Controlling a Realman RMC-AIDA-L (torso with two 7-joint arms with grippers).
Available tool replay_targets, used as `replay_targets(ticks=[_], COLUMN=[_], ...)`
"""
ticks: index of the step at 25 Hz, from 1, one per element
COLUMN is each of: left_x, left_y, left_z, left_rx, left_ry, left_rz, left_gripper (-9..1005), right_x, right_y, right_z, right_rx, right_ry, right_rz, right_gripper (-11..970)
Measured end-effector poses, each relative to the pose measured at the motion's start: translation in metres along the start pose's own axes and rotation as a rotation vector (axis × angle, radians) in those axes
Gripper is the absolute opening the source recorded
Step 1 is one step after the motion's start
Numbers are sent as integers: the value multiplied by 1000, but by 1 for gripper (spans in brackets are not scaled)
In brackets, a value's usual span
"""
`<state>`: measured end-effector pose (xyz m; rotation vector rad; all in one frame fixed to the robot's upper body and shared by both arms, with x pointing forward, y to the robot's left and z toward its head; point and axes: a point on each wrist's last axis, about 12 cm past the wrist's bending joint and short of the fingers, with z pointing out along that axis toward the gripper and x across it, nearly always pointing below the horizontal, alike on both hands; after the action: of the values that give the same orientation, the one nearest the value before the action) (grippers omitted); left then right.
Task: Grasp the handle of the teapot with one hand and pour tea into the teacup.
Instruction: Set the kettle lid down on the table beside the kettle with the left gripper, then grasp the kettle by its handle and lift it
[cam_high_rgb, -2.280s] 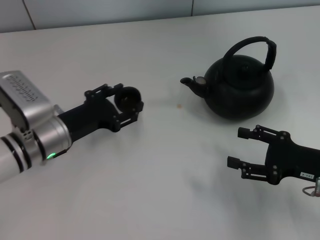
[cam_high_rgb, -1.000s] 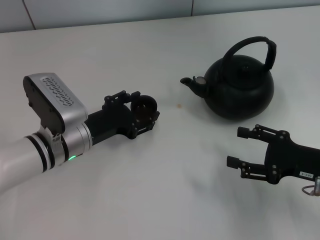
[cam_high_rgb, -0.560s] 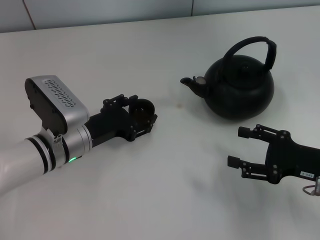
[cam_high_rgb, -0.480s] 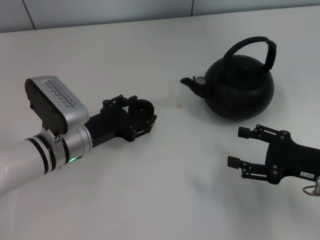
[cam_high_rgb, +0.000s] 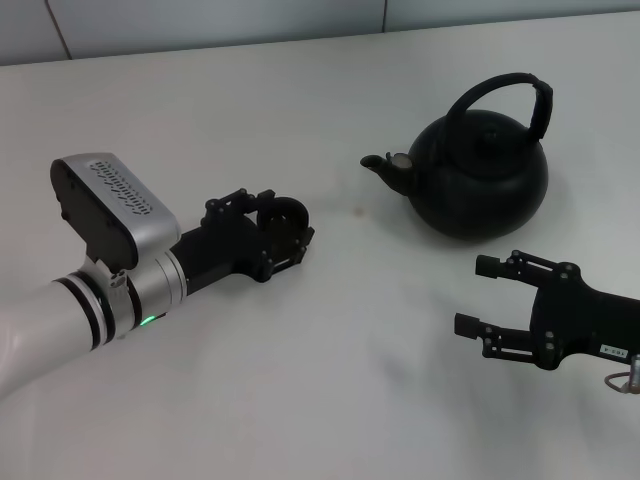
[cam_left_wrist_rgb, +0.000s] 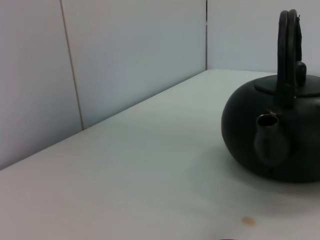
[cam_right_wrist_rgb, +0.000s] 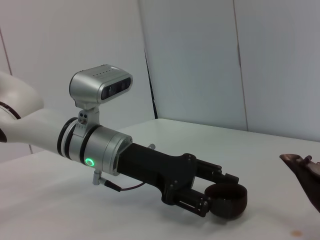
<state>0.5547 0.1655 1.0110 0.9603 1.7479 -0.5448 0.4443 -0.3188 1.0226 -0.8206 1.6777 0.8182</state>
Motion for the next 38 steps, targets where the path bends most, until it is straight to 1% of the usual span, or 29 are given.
replay_targets(ticks=[15, 18, 20, 24, 26, 30, 34, 35, 36, 37, 38], left_x=[1, 1, -1, -4, -4, 0, 9, 9, 15, 17, 17], left_y=[0, -1, -1, -3, -3, -3, 1, 1, 5, 5, 5], left_z=[1, 1, 1, -4, -5, -17, -42, -42, -56, -60, -60], left_rx=[-6, -6, -4, 9, 9, 11, 2, 2, 4, 9, 9], left_ry=[11, 9, -7, -74, -80, -133, -210, -210, -224, -227, -227], left_rz=[-7, -10, -14, -20, -20, -35, -58, -58, -78, -85, -85], left_gripper=[802, 836, 859, 859, 859, 859, 859, 860, 860, 860, 860], right_x=[0, 0, 0, 0, 0, 0, 0, 0, 0, -1, -1], right_y=[1, 1, 1, 1, 0, 0, -1, -1, -2, -2, -2], right_z=[0, 0, 0, 0, 0, -1, -2, -2, -2, -2, -2], right_rx=[-5, -5, -3, 2, 2, 4, 6, 6, 7, 7, 8], right_ry=[-1, -1, 0, -1, -1, 1, 2, 2, 2, 2, 2], right_rz=[2, 2, 2, 2, 3, 5, 4, 4, 3, 3, 2], right_gripper=[809, 809, 810, 810, 810, 810, 810, 810, 810, 810, 810])
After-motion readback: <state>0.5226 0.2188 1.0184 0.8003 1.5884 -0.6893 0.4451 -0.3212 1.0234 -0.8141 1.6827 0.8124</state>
